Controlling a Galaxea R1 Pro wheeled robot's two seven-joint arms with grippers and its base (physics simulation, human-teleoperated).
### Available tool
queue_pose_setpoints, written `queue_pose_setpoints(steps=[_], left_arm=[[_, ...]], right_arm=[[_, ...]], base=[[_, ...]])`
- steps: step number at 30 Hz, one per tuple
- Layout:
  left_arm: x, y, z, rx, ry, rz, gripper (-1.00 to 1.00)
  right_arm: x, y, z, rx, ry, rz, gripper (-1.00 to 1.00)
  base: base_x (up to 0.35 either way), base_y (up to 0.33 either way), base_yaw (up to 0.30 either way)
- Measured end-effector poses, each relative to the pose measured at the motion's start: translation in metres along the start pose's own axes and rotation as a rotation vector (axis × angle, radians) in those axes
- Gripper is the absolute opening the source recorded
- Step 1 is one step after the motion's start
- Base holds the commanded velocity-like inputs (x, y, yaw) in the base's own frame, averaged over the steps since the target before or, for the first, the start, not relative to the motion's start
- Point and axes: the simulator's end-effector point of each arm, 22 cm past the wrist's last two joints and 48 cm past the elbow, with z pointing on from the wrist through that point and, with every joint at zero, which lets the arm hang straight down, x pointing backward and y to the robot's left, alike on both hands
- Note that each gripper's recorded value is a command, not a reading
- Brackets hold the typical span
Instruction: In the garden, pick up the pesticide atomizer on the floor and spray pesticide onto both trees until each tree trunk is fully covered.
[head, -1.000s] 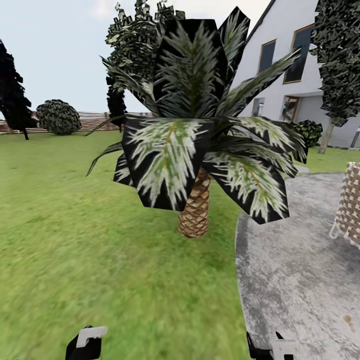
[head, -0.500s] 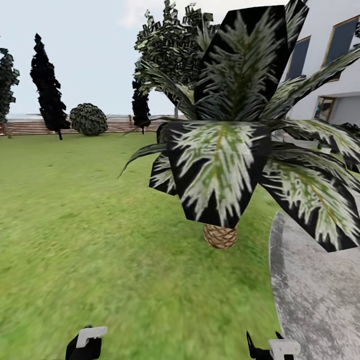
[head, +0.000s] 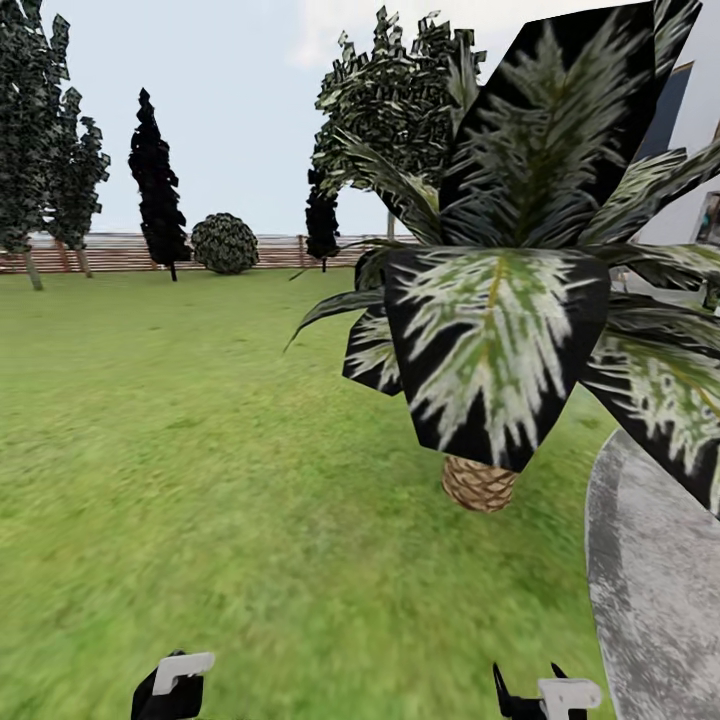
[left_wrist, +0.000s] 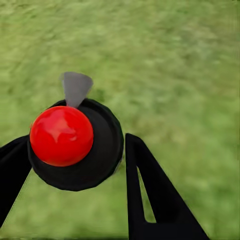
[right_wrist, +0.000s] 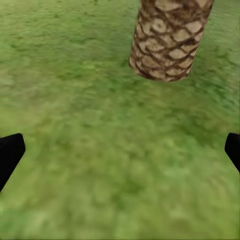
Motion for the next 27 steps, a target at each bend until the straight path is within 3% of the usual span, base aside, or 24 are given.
queue_pose_setpoints(steps=[14,27], left_arm=[[-0.005,0.0,-0.001,-0.001,-0.012,-0.002,-1.0],[-0.01,0.001,-0.001,-0.002,-0.022,-0.004,-1.0]], right_arm=[[-0.005,0.0,0.0,0.001,-0.012,0.001,1.0],[-0.01,0.0,0.0,0.0,-0.024,0.001,1.0]], base=[[0.02,0.0,0.249],[0.309,0.0,0.252]])
